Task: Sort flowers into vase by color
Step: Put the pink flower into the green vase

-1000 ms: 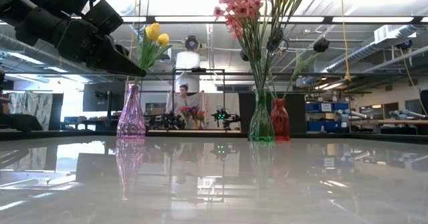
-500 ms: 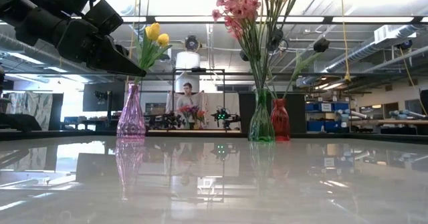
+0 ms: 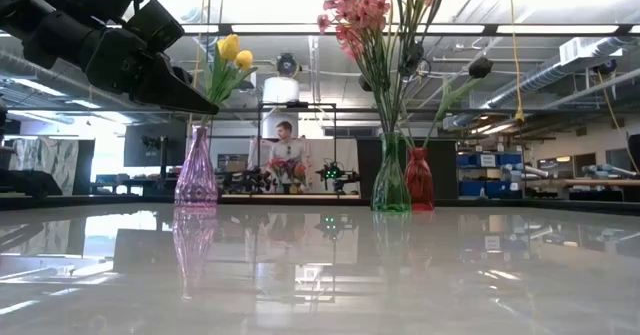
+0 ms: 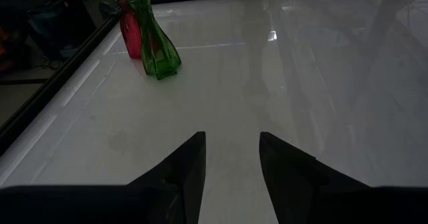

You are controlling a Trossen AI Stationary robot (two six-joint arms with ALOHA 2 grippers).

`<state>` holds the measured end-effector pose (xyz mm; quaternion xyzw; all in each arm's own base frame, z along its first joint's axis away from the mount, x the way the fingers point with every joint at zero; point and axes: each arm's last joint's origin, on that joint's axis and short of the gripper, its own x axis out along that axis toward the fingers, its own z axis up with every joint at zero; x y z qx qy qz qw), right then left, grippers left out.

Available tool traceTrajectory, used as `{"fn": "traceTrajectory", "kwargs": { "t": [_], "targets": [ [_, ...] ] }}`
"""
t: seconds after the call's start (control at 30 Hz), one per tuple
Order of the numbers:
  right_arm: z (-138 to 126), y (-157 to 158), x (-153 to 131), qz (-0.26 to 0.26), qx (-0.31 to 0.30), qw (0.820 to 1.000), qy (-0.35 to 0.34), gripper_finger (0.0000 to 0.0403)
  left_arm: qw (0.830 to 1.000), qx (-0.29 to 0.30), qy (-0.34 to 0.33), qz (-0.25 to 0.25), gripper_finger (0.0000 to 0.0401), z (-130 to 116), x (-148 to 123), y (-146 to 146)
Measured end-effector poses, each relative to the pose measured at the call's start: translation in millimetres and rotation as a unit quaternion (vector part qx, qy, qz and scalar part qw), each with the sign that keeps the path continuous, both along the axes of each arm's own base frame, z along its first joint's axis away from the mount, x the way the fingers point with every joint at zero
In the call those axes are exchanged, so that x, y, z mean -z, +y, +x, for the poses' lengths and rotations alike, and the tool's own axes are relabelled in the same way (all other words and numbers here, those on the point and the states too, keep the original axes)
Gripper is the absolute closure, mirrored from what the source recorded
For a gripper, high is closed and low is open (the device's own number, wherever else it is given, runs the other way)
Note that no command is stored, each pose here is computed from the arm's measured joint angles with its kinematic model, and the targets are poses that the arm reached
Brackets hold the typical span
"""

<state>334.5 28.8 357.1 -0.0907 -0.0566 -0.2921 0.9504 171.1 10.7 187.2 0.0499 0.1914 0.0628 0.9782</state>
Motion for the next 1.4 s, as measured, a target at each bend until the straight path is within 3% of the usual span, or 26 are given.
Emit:
{"fn": "traceTrajectory", "kwargs": {
  "t": [0.33, 0.43, 0.63, 0.73, 1.17, 1.4],
  "targets": [
    [-0.3, -0.2, -1.5, 0.135, -0.027, 0.986, -0.097, 0.0007, 1.000, 0.000, 0.000, 0.000, 0.0255, 0.0, 0.0, 0.0],
    [-0.3, -0.3, -1.3, 0.125, -0.025, 0.988, -0.089, 0.0007, 1.000, 0.000, 0.000, 0.000, 0.0255, 0.0, 0.1, 0.0],
    [-1.1, -0.4, -4.5, 0.033, -0.007, 0.998, -0.046, 0.0007, 1.000, 0.000, 0.000, 0.000, 0.0255, 0.0, 0.0, 0.0],
    [-2.6, -0.6, -9.5, 0.015, -0.002, 0.998, -0.060, 0.0007, 1.000, 0.000, 0.000, 0.000, 0.0255, 0.0, 0.0, 0.0],
    [-9.0, -2.8, -24.3, 0.080, -0.019, 0.979, -0.186, 0.0007, 1.000, 0.000, 0.000, 0.000, 0.0255, 0.0, 0.0, 0.0],
    [-15.6, 2.6, -33.9, 0.069, -0.026, 0.970, -0.232, 0.0007, 1.000, 0.000, 0.000, 0.000, 0.0255, 0.0, 0.0, 0.0]
  ]
}}
